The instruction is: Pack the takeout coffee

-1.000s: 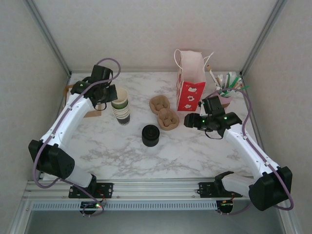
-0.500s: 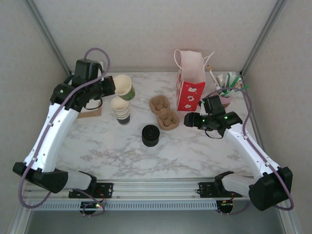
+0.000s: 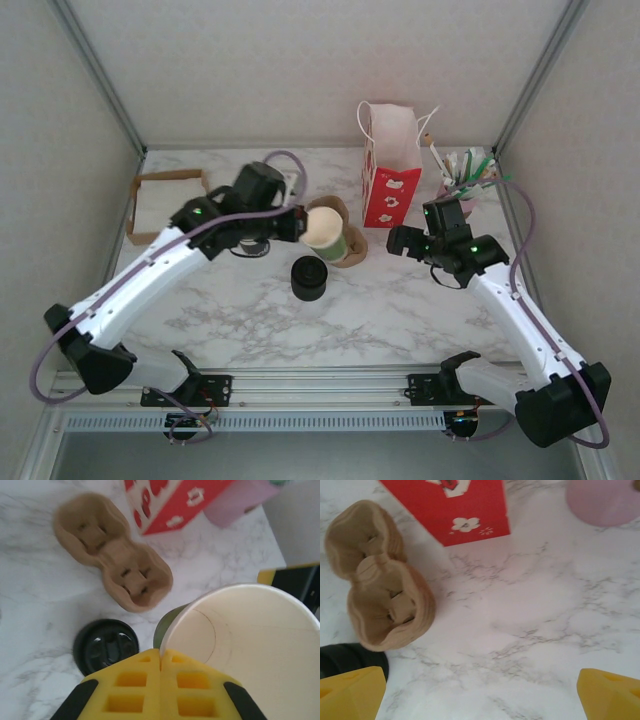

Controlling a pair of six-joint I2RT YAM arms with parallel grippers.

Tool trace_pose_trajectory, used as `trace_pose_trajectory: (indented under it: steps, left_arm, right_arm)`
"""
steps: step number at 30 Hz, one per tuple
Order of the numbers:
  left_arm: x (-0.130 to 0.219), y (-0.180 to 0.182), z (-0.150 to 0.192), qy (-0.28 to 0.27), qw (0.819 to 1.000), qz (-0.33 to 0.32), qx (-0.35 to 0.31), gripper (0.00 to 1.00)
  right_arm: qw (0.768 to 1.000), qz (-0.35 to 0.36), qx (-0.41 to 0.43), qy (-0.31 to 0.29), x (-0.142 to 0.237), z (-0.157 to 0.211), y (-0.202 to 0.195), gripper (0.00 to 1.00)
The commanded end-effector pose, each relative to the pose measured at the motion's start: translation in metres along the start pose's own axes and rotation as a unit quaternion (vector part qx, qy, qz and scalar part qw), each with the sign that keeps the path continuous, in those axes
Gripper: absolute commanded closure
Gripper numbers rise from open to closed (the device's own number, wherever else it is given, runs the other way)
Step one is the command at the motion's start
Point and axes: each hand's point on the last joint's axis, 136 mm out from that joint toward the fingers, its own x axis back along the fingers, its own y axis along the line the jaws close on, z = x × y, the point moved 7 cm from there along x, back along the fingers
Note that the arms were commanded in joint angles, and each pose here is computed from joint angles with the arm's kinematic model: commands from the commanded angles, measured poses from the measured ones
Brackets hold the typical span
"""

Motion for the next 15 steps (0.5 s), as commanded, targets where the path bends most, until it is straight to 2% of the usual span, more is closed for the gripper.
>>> trace_pose_trajectory:
  steps: [1,9,15]
  left_arm:
    - [-0.032,-0.024,0.018,0.014,1.0,0.006,-0.02,1.0]
    - [-0.102,-0.045,0.076,0.102,0.987,-0.07,-0.105,1.0]
    - [-0.133,-0.041,0.095,0.118,0.979,-0.111,-0.121,1.0]
  right_arm:
    - [0.997,0.064,-0.033,-0.038,0.018,-0.006,-0.019,0.01]
    - [0.989,0.118,-0.075,-0.057,0.026,-0.004,-0.038,0.01]
    - [0.988,0.115,-0.086,-0.05,0.022,0.0,-0.038,0.01]
